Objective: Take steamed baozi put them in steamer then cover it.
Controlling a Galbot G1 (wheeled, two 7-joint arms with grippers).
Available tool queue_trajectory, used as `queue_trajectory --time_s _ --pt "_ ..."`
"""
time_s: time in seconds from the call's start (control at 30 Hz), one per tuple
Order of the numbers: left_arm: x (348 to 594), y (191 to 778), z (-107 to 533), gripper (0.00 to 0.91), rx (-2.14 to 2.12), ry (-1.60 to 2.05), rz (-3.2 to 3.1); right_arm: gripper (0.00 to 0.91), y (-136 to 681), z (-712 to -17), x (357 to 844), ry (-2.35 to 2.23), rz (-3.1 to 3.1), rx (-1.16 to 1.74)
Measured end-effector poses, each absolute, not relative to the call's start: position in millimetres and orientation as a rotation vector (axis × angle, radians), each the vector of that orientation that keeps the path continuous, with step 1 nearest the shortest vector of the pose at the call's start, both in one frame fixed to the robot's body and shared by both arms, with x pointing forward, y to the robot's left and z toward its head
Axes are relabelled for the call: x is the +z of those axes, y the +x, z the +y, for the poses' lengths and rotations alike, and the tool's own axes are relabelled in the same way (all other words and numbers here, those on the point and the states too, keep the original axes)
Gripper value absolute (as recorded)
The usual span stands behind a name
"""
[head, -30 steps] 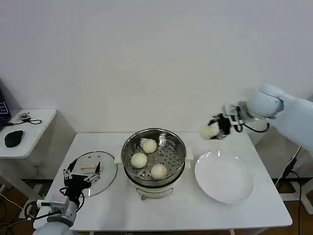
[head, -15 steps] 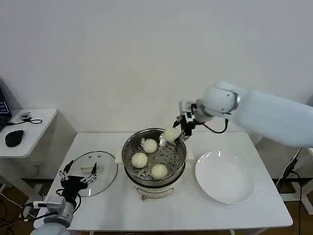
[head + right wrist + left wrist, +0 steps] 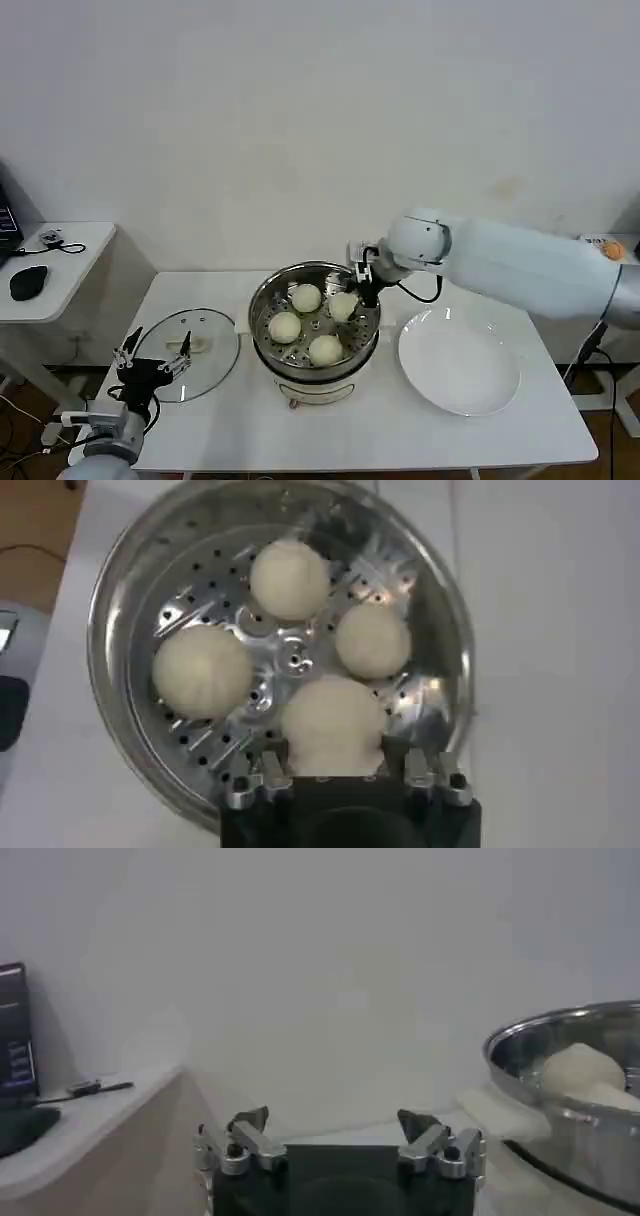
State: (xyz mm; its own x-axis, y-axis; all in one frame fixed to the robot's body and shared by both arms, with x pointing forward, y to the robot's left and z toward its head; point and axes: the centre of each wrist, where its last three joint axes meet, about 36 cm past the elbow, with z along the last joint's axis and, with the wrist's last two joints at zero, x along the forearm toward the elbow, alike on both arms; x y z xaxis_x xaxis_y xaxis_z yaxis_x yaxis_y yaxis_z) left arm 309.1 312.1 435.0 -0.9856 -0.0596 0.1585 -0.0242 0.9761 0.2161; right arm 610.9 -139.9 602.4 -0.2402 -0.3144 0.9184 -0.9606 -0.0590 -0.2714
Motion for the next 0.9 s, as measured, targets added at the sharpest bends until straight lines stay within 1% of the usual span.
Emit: queue_trajectory --time_s 0.37,0.4,0.43,0.47,0.9 --pt "435 309 316 0.907 -0.325 0.074 -2.962 0.655 617 -132 579 1.355 -1.569 1.351" --pt "435 309 316 0.907 -0.324 0.074 -2.962 0.725 617 -131 578 1.356 -1.568 1.353" --pt "435 309 316 0.907 -0.324 0.074 -2.962 0.856 617 -131 577 1.356 -1.568 1.356" --pt "435 309 316 0.907 -0.324 0.074 -2.962 0.907 617 -131 577 1.353 -1.570 1.359" --pt "432 308 312 0.907 -0.305 0.071 -2.960 0.907 612 -142 594 1.303 -1.631 1.403"
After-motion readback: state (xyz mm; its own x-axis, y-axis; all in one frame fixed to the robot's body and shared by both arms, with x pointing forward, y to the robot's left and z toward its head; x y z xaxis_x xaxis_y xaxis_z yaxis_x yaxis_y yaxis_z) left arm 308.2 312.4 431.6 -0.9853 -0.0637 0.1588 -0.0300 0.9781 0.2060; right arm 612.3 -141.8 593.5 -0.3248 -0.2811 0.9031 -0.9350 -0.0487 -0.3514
